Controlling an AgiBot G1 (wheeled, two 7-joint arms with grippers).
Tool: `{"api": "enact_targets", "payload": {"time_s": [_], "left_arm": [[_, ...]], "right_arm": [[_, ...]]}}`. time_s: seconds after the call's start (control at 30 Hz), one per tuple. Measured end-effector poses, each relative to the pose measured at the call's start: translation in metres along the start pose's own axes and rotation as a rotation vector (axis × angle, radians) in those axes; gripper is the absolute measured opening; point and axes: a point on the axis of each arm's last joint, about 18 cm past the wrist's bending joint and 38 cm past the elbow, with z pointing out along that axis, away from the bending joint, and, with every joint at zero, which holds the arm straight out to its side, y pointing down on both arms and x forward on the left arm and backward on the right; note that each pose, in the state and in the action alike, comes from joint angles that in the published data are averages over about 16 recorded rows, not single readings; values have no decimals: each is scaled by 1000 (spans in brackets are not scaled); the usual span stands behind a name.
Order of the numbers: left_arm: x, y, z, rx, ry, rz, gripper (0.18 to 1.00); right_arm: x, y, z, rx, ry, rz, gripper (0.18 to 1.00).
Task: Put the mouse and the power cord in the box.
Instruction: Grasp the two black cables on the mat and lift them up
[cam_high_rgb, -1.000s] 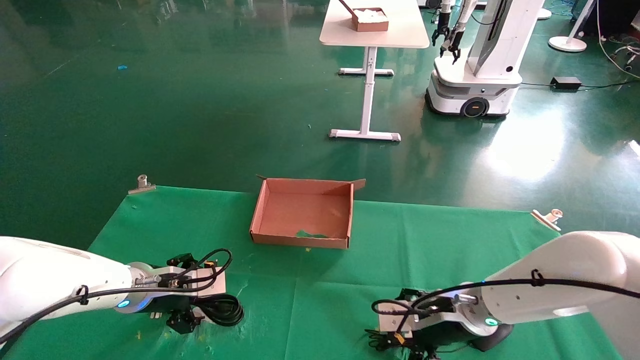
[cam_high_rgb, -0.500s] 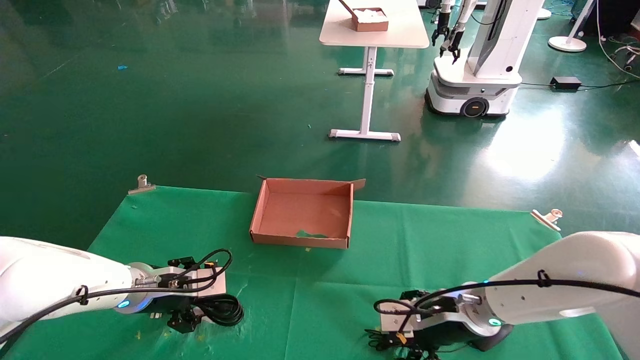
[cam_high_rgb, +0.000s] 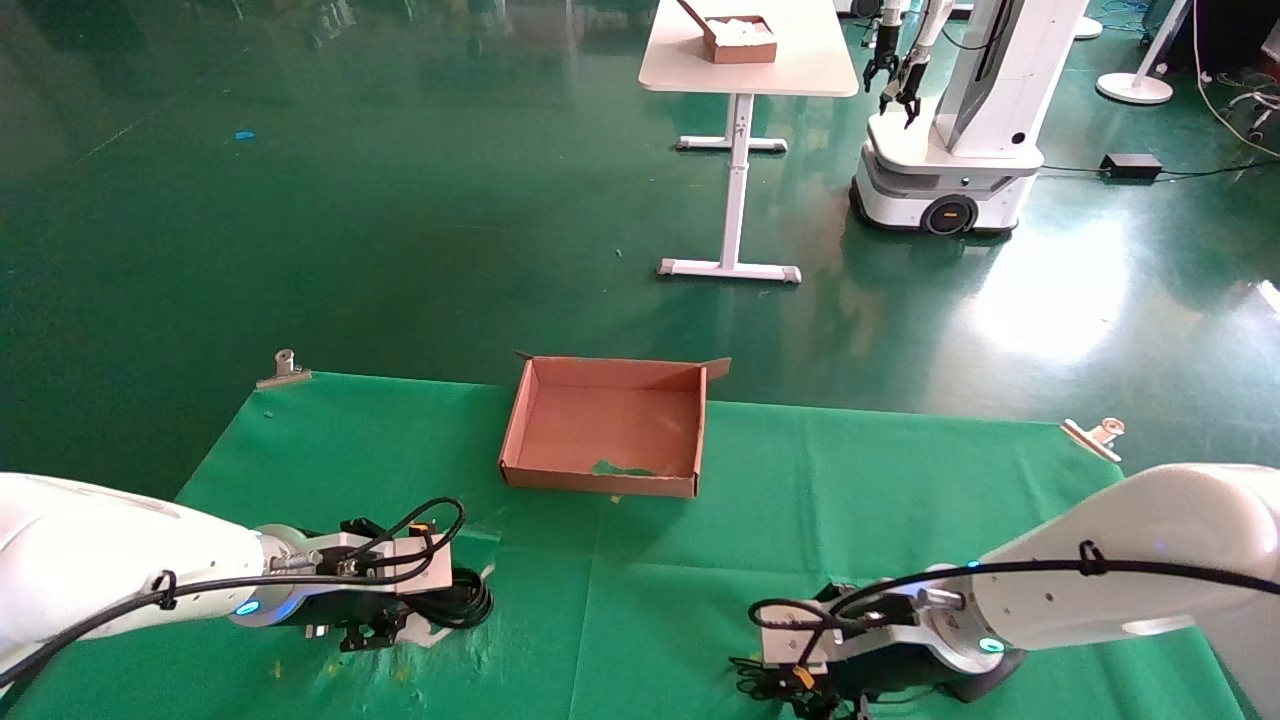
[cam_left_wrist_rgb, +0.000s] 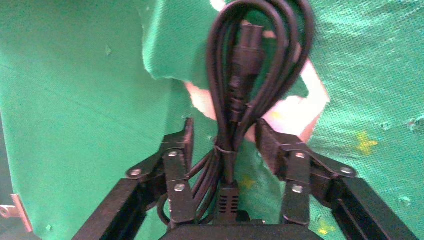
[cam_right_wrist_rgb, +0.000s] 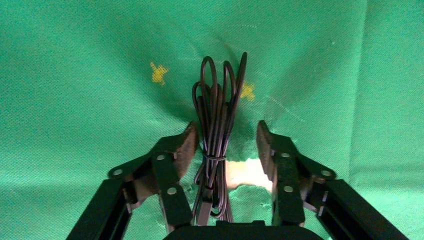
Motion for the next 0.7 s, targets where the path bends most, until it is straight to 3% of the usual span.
{"api": "enact_targets", "payload": {"time_s": [0.37, 0.7], "left_arm": [[0, 0, 0, 0, -1, 0, 379], [-1, -1, -2, 6, 0, -1, 291]], "right_arm": [[0, 0, 0, 2, 0, 0, 360], [0, 0, -1, 3, 0, 1, 250]]}}
